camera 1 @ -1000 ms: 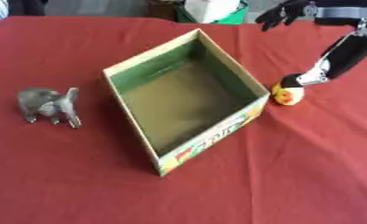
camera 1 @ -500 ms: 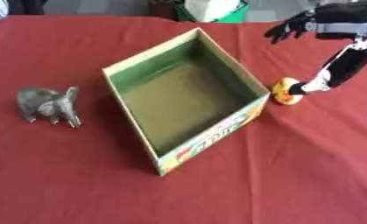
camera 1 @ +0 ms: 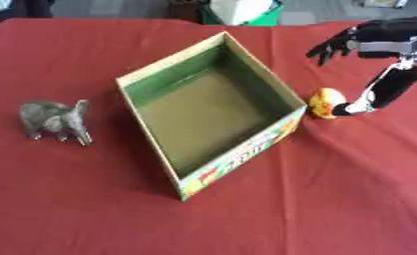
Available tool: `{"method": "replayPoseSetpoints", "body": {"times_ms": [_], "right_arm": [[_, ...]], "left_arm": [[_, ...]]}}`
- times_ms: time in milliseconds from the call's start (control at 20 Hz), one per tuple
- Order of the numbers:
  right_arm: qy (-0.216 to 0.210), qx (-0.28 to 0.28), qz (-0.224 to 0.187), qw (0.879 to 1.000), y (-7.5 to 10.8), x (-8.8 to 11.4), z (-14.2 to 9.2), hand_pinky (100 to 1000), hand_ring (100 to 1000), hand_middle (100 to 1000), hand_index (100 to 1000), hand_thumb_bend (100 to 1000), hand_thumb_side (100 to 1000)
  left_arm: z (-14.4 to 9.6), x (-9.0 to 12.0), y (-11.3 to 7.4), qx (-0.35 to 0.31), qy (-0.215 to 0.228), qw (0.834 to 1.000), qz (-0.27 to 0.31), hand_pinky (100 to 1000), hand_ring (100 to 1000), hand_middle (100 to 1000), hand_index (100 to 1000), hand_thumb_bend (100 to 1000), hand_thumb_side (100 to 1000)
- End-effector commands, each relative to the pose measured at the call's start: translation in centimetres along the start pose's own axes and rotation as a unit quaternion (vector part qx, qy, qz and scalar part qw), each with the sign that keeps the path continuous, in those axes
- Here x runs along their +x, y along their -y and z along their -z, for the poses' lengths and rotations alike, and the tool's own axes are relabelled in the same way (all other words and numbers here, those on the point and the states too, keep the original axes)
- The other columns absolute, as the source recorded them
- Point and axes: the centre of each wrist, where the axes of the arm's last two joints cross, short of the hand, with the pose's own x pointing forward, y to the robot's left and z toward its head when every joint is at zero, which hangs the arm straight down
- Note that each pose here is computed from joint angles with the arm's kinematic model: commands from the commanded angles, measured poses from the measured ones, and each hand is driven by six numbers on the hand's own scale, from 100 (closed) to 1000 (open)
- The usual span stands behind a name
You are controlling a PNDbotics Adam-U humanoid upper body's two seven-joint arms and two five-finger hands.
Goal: Pick up objects on the table and place them in the box.
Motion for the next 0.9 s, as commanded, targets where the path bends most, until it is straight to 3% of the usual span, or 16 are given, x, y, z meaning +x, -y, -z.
{"method": "replayPoseSetpoints", "body": {"times_ms": [50,900], "right_arm": [[-0.024,-0.002,-0.011,1.000,0.0,-0.7,-0.1,787,848,751,960,465,362],[-0.060,0.027,-0.018,0.998,-2.6,-2.2,1.3,764,826,689,892,409,365]], "left_arm": [[0.7,0.5,0.0,-0.004,0.015,1.000,-0.002,650,631,691,796,100,818],[0.6,0.5,0.2,-0.003,0.013,1.000,-0.005,650,631,692,795,100,823]]}}
